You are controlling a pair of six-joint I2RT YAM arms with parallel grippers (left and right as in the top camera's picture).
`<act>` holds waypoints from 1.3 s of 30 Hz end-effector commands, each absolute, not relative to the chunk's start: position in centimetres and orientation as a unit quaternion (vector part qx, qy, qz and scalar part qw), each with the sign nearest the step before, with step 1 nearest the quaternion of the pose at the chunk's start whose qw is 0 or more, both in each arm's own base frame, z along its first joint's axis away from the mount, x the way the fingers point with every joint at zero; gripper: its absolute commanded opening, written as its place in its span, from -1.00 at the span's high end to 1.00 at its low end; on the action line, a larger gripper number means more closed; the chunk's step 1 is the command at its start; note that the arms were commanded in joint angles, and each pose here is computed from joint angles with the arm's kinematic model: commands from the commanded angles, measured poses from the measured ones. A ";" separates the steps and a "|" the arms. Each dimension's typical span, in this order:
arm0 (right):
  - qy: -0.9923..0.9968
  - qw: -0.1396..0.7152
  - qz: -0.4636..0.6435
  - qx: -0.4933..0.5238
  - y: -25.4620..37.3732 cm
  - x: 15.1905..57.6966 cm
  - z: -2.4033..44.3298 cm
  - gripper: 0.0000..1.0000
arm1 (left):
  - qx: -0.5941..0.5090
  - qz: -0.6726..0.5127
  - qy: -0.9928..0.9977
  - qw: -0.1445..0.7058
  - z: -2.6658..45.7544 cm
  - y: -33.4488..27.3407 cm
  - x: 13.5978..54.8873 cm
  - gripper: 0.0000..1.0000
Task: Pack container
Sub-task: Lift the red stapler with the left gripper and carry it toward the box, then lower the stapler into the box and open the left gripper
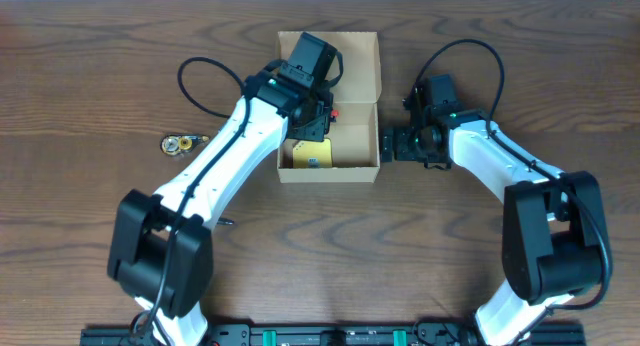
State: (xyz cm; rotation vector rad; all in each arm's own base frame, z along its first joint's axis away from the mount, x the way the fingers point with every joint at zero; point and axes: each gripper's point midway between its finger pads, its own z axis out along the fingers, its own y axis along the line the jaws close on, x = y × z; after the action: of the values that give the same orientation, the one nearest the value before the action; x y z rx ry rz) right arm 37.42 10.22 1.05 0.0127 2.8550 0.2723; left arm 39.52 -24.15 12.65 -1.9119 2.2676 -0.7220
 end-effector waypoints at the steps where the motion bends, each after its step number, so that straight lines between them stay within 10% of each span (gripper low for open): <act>1: 0.986 0.135 0.094 0.001 10.0 37.4 0.9 -0.99 | -0.655 -0.238 0.715 0.057 12.2 -24.5 40.7 0.88; 33: 0.986 0.135 0.094 0.001 10.0 37.4 0.9 -0.99 | -0.669 -0.192 0.715 0.071 7.4 -24.5 41.3 0.88; 39: 0.986 0.135 0.094 0.001 10.0 37.4 0.9 -0.98 | -0.667 -0.191 0.717 0.073 7.4 -24.6 41.2 0.33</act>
State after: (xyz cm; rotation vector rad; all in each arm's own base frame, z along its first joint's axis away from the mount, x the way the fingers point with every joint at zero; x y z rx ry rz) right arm 37.42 10.22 1.05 0.0127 2.8550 0.2723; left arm 40.84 -24.02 6.84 -2.0151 2.1590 -0.5564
